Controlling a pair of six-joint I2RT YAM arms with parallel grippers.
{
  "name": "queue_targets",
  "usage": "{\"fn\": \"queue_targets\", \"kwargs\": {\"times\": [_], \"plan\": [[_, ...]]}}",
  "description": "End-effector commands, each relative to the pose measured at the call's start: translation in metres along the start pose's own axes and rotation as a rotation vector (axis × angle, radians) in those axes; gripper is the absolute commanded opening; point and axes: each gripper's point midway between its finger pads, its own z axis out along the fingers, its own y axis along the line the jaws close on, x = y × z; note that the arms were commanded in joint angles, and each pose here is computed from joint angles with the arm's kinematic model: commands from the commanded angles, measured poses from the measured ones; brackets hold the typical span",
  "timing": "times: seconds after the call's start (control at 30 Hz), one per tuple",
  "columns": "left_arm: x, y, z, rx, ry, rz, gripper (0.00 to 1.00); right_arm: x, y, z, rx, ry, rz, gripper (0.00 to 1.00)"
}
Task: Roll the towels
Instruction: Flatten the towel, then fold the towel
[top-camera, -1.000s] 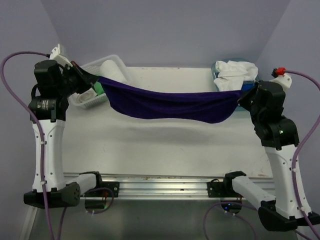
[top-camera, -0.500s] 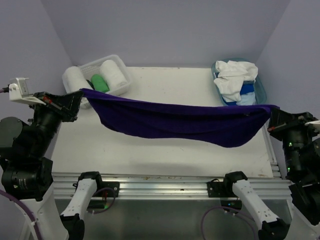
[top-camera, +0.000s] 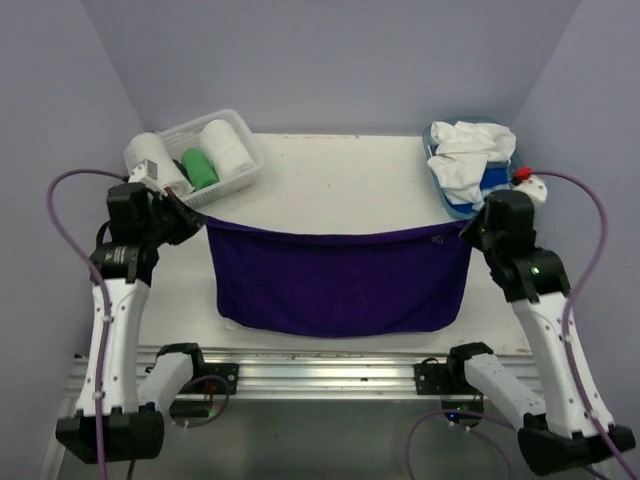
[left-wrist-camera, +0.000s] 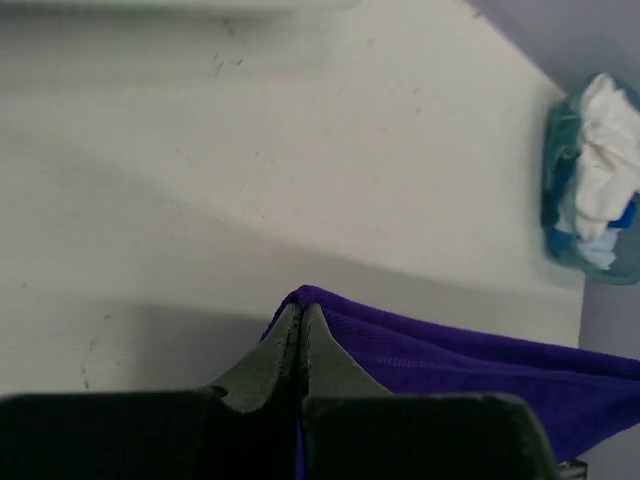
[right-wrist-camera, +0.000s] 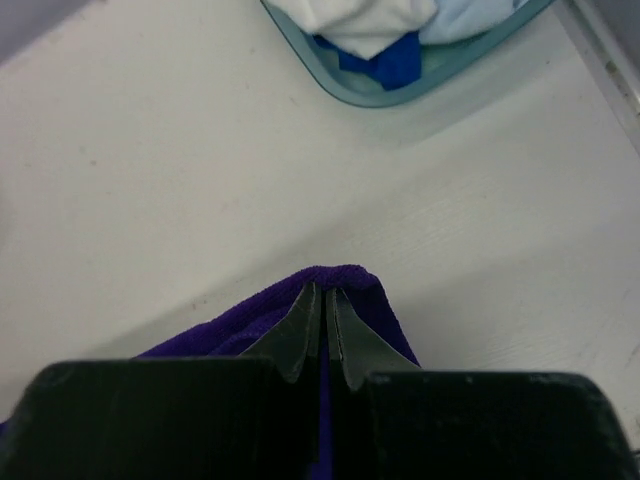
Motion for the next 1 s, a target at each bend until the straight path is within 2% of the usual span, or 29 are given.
{"fn": "queue_targets", "kwargs": {"times": [0.0, 0.03, 0.07, 0.13, 0.2, 0.33, 0.47, 0.6, 0.63, 0.77, 0.83, 0.97], "plan": [[0.014, 0.036, 0.063, -0.078, 0.055, -0.064, 0.00, 0.026, 0.023, 0.072, 0.023, 0.067, -0.011, 0.00], [0.020, 0.043, 0.075, -0.096, 0.084, -0.072, 0.00, 0.026, 0.030, 0.090, 0.021, 0.057, -0.012, 0.00], [0.032, 0.059, 0.095, -0.145, 0.142, -0.088, 0.00, 0.045, 0.031, 0.118, 0.065, 0.119, -0.047, 0.00], [0.035, 0.067, 0.114, -0.160, 0.168, -0.094, 0.00, 0.041, 0.040, 0.142, 0.084, 0.116, -0.060, 0.00], [0.036, 0.075, 0.132, -0.192, 0.212, -0.097, 0.00, 0.056, 0.040, 0.172, 0.137, 0.173, -0.097, 0.00], [0.026, 0.077, 0.147, -0.220, 0.225, -0.097, 0.00, 0.048, 0.053, 0.196, 0.139, 0.181, -0.099, 0.00], [0.026, 0.076, 0.147, -0.220, 0.241, -0.097, 0.00, 0.055, 0.055, 0.197, 0.131, 0.210, -0.103, 0.00], [0.043, 0.074, 0.129, -0.201, 0.270, -0.102, 0.00, 0.080, 0.032, 0.186, 0.162, 0.265, -0.115, 0.00], [0.047, 0.074, 0.124, -0.200, 0.272, -0.101, 0.00, 0.076, 0.027, 0.177, 0.158, 0.244, -0.098, 0.00], [0.076, 0.068, 0.096, -0.143, 0.322, -0.088, 0.00, 0.099, -0.001, 0.156, 0.169, 0.259, -0.089, 0.00], [0.092, 0.069, 0.084, -0.154, 0.372, -0.081, 0.00, 0.118, -0.017, 0.146, 0.189, 0.301, -0.092, 0.00], [0.123, 0.072, 0.062, -0.163, 0.408, -0.078, 0.00, 0.131, -0.030, 0.124, 0.168, 0.296, -0.067, 0.00]]}}
